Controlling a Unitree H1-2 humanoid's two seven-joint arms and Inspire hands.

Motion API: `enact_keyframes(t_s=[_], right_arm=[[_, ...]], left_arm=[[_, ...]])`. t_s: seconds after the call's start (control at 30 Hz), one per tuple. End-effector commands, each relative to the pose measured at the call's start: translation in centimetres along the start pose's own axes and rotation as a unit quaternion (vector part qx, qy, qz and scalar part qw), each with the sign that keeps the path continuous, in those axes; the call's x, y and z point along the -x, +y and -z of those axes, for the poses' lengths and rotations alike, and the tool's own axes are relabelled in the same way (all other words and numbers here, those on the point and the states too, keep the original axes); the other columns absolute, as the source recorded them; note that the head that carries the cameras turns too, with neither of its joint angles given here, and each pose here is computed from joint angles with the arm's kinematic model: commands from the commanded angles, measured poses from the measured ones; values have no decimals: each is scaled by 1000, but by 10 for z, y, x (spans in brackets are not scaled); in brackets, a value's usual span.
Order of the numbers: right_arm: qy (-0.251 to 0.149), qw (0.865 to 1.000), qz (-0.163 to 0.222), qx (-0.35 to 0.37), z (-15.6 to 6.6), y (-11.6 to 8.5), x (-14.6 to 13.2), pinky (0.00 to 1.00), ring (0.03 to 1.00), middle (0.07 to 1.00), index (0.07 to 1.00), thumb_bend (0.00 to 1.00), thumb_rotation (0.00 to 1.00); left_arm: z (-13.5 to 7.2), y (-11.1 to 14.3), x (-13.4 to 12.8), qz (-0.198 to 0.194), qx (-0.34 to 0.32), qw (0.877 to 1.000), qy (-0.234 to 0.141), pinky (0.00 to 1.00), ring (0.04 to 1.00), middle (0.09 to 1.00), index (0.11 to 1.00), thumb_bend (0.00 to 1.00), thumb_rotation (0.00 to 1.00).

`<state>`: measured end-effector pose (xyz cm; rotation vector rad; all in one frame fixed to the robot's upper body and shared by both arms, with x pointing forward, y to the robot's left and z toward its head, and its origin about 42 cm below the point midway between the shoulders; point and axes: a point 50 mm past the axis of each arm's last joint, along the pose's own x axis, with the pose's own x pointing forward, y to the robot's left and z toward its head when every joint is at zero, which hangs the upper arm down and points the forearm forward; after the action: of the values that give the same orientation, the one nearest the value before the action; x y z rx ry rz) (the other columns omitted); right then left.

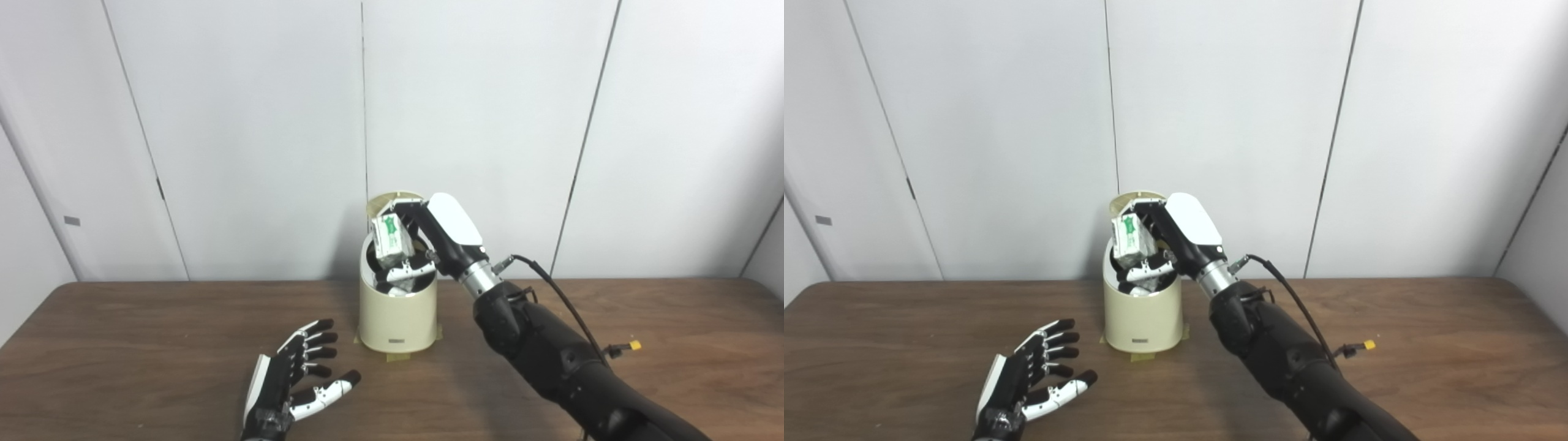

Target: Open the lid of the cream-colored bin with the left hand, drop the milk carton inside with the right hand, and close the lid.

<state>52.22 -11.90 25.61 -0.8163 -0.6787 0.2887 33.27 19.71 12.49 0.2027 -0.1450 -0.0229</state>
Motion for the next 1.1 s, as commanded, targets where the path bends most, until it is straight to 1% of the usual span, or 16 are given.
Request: enact_keyframes(t_s=[0.0, 0.03, 0.07, 0.1, 0.13, 0.2, 0.3, 0.43, 0.67, 0.77, 0.93, 1.03, 1.07], right_arm=[[-25, 999, -13, 21, -9, -26, -19, 426, 537, 580, 493, 524, 68], [-20, 999, -25, 30, -9, -27, -18, 499, 613, 660, 604, 739, 115], [-19, 999, -32, 36, -8, -27, -16, 552, 665, 708, 662, 827, 143], [-19, 998, -36, 38, -7, -27, -15, 586, 701, 741, 701, 876, 155], [-17, 998, -38, 39, -7, -28, -13, 600, 716, 754, 716, 890, 156], [-14, 998, -41, 39, -6, -29, -11, 633, 760, 789, 737, 892, 164], [-9, 998, -43, 44, -6, -30, -10, 658, 786, 813, 751, 894, 161], [-4, 998, -48, 48, -6, -32, -9, 661, 795, 825, 763, 891, 162], [-4, 997, -53, 49, -6, -32, -7, 632, 776, 824, 766, 896, 173], [-2, 998, -53, 45, -6, -33, -5, 635, 776, 824, 768, 893, 174], [-7, 999, -38, 33, -6, -36, -1, 641, 779, 816, 763, 885, 152], [-18, 999, -15, 31, -7, -41, 3, 635, 752, 784, 742, 882, 158], [-23, 999, 0, 27, -9, -44, 6, 633, 746, 779, 738, 881, 160]], left_arm=[[-15, 0, -7, -1, -3, 999, -32, 600, 705, 760, 798, 710, 84], [-15, 0, -7, -1, -2, 999, -32, 598, 705, 759, 797, 710, 85], [-15, 0, -7, 0, -2, 999, -32, 600, 704, 758, 797, 712, 87], [-15, 0, -7, 0, -2, 999, -32, 601, 704, 758, 797, 713, 88], [-15, 0, -7, 0, -3, 999, -31, 602, 704, 759, 798, 714, 88], [-14, 1, -7, 1, -4, 1000, -31, 610, 708, 759, 798, 718, 99], [-14, 1, -7, 2, -1, 1000, -30, 613, 717, 762, 801, 716, 95], [-14, 1, -7, 1, -1, 1000, -31, 601, 714, 763, 800, 713, 88], [-13, 2, -9, 0, -6, 1000, -30, 600, 708, 761, 797, 717, 96], [-13, 2, -9, 0, -7, 1000, -30, 597, 706, 761, 797, 718, 98], [-13, 3, -9, 1, -4, 1000, -30, 599, 709, 763, 799, 716, 96], [-13, 3, -9, 1, -7, 1000, -30, 602, 708, 763, 800, 711, 94], [-13, 3, -9, 2, -7, 1000, -30, 603, 708, 763, 800, 711, 94]])
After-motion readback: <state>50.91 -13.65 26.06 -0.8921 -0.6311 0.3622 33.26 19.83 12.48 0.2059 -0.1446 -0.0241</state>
